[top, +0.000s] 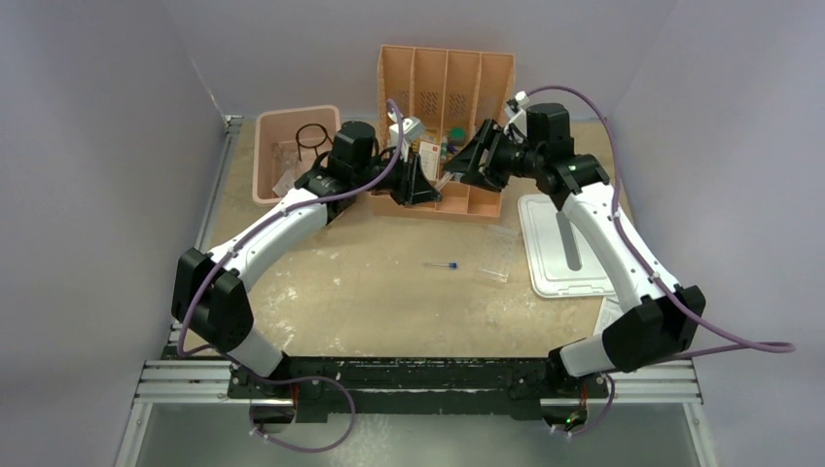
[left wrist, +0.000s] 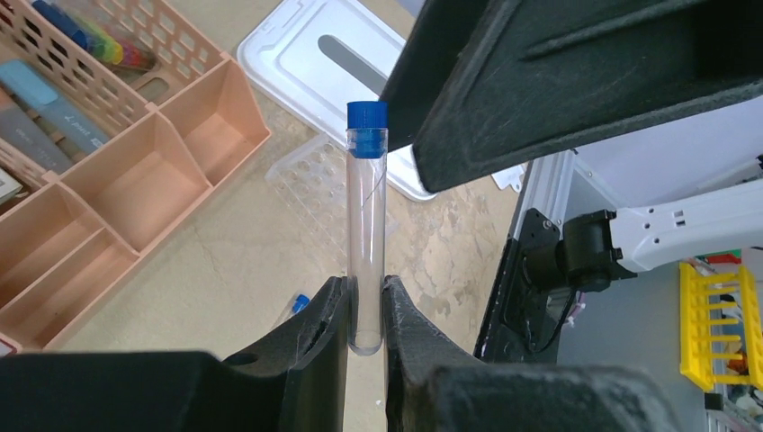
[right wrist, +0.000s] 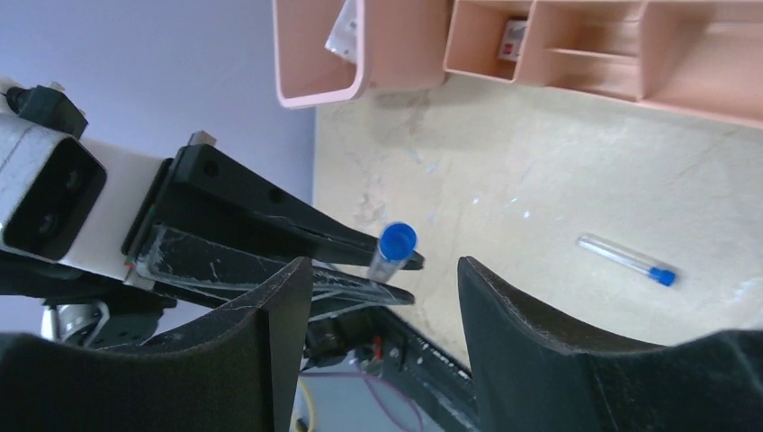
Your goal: Organize the chemistry lab equipment
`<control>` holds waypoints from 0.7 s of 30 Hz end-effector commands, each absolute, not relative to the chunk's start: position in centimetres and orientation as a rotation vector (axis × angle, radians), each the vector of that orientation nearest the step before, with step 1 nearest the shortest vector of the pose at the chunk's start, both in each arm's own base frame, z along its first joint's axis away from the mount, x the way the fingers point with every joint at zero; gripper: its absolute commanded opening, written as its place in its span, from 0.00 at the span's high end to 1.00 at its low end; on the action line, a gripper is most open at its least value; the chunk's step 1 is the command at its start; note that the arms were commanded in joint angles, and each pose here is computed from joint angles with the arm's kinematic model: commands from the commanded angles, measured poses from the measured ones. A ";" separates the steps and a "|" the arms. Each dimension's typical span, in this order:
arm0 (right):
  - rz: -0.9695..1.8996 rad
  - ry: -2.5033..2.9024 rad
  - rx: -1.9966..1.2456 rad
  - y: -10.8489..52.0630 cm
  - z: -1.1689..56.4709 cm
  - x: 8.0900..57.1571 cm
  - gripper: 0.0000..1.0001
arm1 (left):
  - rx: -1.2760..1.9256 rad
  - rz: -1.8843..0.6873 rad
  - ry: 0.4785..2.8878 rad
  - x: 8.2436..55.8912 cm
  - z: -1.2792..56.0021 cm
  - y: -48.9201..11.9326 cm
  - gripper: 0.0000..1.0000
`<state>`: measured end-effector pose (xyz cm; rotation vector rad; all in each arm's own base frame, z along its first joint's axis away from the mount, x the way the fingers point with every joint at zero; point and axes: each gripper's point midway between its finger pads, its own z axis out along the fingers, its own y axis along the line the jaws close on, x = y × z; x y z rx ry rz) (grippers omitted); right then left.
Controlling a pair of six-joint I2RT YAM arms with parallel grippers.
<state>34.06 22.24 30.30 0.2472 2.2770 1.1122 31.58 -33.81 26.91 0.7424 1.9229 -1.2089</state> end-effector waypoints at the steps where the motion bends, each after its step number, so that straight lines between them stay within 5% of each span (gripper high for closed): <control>1: 1.300 2.244 0.203 24.2 31.8 33.9 0.37 | 0.833 -1.240 1.828 31.0 29.1 -34.2 1.00; 7: 1.352 2.272 0.278 24.3 31.4 34.3 0.56 | 0.845 -1.195 1.856 31.1 28.7 -33.6 1.00; 21: 1.451 2.279 0.221 24.7 30.9 32.7 0.80 | 0.857 -1.160 1.857 31.0 28.6 -32.6 1.00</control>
